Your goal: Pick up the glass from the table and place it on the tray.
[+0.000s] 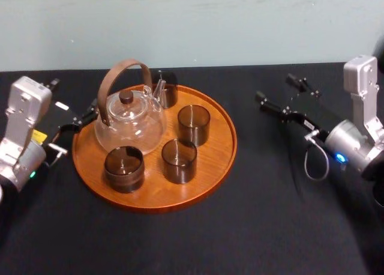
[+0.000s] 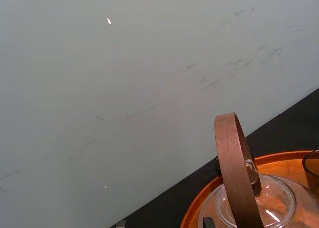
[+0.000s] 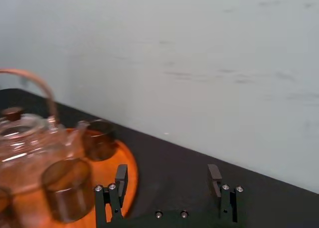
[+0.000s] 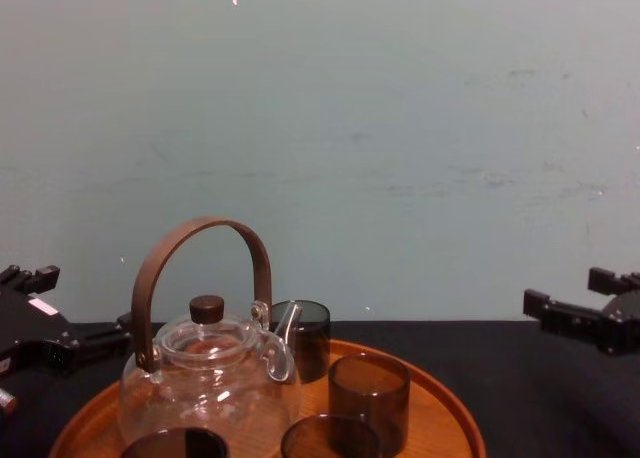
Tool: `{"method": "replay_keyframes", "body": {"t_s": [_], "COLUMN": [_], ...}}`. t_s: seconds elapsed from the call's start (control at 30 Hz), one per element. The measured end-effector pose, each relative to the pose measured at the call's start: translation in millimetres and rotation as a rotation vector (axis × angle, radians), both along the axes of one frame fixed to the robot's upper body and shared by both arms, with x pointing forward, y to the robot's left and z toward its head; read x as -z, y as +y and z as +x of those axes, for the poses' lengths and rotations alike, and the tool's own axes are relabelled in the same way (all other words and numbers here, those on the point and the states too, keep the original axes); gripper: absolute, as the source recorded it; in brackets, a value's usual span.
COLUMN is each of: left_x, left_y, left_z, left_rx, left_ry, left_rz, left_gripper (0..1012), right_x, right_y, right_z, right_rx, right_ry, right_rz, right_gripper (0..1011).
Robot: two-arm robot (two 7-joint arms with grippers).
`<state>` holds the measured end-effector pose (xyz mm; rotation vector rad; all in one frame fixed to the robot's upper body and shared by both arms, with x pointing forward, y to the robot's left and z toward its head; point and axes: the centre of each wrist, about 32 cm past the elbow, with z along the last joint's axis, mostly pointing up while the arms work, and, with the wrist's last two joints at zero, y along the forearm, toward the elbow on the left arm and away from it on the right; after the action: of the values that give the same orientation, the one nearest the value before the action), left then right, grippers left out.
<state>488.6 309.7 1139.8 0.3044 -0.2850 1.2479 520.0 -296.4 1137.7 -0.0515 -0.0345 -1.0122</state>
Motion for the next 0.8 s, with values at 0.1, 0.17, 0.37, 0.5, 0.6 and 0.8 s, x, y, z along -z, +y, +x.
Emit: {"method": "replay_keyframes", "body": {"t_s": [0.1, 0.17, 0.37, 0.5, 0.6, 0.8], "left_x": [0.0, 0.0, 0.0, 0.0, 0.0, 0.0], "left_y": [0.0, 0.0, 0.0, 0.0, 0.0, 0.0], "left_z": [0.0, 0.0, 0.0, 0.0, 0.0, 0.0], "left_rx": [0.000, 0.000, 0.000, 0.000, 0.000, 0.000], "left_ry": [0.000, 0.000, 0.000, 0.000, 0.000, 0.000], "left_rz": [0.000, 0.000, 0.000, 0.000, 0.000, 0.000], "left_gripper": [1001, 1001, 1001, 1001, 1001, 1001], "right_x": [1.1, 2.2, 7.0, 8.7, 8.7, 8.5], "right_y": [3.1, 4.6, 7.5, 8.5, 8.4, 8.3], "right_z": [4.6, 6.4, 11.6, 12.7, 12.7, 12.7], "right_rx": [0.047, 0.064, 0.112, 0.128, 0.128, 0.127], "right_ry": [0.001, 0.002, 0.015, 0.022, 0.023, 0.022], "right_rz": [0.001, -0.002, -0.019, -0.029, -0.029, -0.029], "right_gripper": [1002, 1002, 1002, 1002, 1002, 1002]}}
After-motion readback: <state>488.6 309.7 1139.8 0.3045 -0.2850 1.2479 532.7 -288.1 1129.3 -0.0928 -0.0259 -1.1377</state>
